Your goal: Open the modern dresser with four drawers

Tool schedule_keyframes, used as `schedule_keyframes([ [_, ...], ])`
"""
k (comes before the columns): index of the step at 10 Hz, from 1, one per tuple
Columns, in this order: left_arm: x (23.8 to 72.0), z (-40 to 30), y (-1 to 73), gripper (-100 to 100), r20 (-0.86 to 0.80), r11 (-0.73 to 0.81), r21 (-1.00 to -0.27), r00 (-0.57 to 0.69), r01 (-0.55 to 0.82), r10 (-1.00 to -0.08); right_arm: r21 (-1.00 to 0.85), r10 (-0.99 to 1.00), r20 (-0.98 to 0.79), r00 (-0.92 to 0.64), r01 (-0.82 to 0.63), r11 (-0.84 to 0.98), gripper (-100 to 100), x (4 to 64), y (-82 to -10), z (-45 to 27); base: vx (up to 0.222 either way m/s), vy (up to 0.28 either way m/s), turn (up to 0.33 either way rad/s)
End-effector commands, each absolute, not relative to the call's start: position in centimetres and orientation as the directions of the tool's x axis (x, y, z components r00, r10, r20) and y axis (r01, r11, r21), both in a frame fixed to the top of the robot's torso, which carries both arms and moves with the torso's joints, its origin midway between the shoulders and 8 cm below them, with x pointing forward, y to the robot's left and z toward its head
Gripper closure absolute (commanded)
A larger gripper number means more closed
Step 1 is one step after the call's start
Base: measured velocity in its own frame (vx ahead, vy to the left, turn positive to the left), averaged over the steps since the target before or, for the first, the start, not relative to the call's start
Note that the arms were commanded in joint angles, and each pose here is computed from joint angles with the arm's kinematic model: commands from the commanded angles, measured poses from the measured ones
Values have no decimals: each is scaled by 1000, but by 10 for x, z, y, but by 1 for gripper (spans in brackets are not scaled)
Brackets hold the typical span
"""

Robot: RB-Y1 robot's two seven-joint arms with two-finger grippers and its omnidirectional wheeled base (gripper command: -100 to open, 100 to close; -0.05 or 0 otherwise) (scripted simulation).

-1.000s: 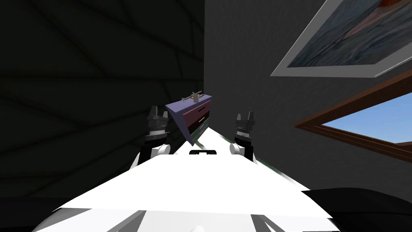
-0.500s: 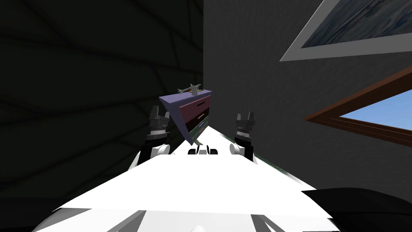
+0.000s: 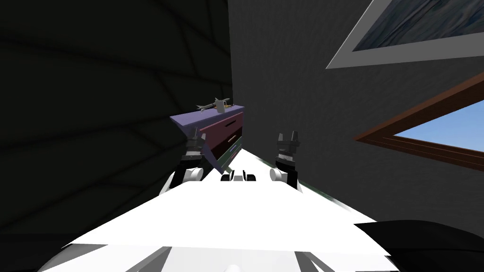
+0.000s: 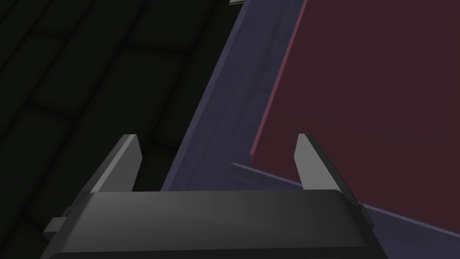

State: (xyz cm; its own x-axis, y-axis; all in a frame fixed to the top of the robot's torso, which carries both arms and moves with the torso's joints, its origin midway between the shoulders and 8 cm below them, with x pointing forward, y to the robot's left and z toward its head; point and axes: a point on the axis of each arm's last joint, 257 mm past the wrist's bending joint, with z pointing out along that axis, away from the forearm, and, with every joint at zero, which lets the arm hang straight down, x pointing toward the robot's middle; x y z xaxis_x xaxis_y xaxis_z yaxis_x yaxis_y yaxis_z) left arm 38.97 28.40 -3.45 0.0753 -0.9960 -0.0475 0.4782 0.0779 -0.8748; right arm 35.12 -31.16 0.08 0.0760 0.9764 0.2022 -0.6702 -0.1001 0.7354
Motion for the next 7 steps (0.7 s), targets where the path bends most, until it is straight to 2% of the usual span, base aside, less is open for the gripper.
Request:
schedule_keyframes([
  [1, 403, -59, 277, -100, -22, 43, -905, 54, 423, -998, 735, 976, 202, 76, -670, -100, 0, 351, -312, 1, 89, -46, -89],
  [4, 420, -88, 265, -100, 2, 7, -937, 23, 349, -1000, 735, 976, 202, 76, -670, -100, 0, 351, -312, 1, 141, -38, -120],
  [7, 433, -113, 254, -100, 20, -19, -958, -1, 285, -1000, 735, 976, 202, 76, -670, -100, 0, 351, -312, 1, 92, -30, -95],
])
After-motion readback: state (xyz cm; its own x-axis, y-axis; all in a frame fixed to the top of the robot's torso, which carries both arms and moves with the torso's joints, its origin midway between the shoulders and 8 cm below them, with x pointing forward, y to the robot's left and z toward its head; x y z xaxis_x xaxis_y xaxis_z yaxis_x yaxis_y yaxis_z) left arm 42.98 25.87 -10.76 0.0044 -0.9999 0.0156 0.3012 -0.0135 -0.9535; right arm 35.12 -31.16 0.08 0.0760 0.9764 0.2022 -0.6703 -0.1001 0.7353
